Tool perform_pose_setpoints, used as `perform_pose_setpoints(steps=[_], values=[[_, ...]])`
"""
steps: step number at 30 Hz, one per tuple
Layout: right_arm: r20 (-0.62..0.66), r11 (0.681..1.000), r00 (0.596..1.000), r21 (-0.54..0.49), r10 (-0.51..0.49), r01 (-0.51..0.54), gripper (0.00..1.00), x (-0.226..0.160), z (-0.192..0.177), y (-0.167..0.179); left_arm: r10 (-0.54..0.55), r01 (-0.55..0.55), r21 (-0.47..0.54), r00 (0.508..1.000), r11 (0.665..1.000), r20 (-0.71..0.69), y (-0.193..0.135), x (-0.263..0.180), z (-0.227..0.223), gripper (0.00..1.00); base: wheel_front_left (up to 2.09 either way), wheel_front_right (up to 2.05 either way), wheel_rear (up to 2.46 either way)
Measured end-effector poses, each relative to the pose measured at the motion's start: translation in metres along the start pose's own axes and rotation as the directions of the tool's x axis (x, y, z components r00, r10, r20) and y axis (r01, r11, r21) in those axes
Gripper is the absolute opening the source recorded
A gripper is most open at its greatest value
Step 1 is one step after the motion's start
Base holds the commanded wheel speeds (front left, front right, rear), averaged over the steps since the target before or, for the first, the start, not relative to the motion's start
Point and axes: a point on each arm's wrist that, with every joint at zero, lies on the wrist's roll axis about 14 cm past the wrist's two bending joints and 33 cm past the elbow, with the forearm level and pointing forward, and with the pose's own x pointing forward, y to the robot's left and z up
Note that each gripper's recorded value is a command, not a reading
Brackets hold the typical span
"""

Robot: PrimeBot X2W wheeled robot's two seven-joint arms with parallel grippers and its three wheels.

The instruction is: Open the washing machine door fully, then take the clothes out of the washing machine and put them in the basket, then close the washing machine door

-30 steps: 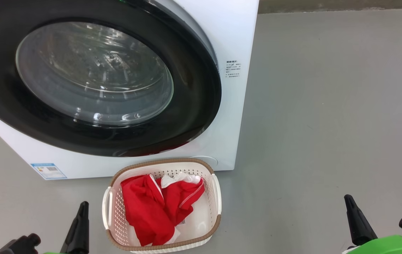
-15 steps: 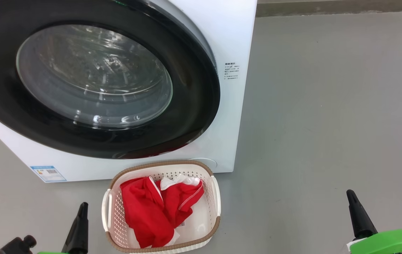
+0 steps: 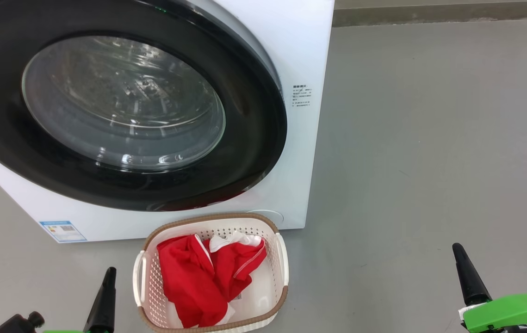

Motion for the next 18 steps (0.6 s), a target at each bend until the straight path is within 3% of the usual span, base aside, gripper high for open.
perform_pose_setpoints(steps=[18], values=[[0.004, 0.986, 1.000, 0.165, 0.010, -0.010, 0.00, 0.0014, 0.0060, 0.0047, -0.018, 0.016, -0.202, 1.000, 0.979, -0.011, -0.0088, 0.0034, -0.0011, 0.00, 0.00, 0.00, 0.00]])
